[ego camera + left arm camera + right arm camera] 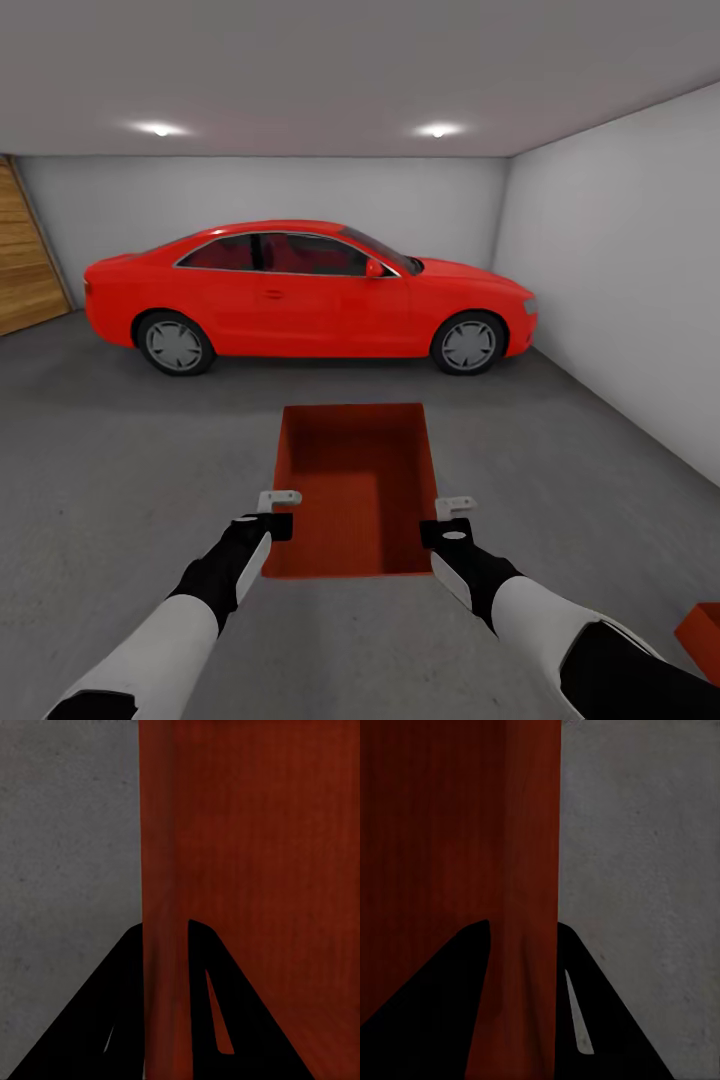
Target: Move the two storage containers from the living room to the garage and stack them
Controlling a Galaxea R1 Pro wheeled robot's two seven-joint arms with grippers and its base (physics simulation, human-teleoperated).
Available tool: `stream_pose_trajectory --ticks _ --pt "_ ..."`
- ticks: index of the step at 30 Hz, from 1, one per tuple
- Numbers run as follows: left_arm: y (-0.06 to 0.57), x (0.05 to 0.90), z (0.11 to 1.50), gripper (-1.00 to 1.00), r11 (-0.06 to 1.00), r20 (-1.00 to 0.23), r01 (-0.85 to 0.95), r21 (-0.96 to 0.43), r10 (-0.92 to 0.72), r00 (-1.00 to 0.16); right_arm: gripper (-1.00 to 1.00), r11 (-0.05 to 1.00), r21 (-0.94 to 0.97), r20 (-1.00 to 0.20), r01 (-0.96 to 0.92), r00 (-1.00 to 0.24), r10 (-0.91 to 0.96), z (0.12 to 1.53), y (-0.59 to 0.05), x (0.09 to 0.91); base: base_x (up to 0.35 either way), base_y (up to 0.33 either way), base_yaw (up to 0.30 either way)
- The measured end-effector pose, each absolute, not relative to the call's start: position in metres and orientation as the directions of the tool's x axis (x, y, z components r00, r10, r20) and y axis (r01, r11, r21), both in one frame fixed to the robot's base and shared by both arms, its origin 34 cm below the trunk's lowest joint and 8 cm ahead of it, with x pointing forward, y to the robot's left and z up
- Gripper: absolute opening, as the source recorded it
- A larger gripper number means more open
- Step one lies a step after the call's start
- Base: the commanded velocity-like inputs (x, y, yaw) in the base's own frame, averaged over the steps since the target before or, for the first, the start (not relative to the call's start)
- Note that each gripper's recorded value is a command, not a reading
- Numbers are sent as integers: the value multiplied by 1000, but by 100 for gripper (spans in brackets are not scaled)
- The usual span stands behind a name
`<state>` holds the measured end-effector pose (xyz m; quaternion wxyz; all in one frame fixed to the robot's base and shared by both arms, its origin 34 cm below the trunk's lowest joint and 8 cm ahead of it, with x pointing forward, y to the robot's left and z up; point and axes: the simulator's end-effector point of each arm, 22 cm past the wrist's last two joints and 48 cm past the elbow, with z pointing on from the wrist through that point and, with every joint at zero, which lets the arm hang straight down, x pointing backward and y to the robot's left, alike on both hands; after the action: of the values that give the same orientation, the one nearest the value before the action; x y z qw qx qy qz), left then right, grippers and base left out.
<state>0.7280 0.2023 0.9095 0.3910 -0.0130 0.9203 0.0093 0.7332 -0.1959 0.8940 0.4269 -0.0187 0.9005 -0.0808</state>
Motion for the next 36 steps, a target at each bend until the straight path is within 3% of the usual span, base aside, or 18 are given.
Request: stream_pose_trajectory --ticks 23,36 --pt "202 728 910 -100 999 -720 -31 7 -17 -694 -100 986 -161 -766 36 -635 -102 894 -196 733 322 0 -3" --pt "203 728 910 -100 999 -720 -32 5 -18 -694 -100 986 -162 -766 36 -635 -103 895 -196 733 322 0 -261"
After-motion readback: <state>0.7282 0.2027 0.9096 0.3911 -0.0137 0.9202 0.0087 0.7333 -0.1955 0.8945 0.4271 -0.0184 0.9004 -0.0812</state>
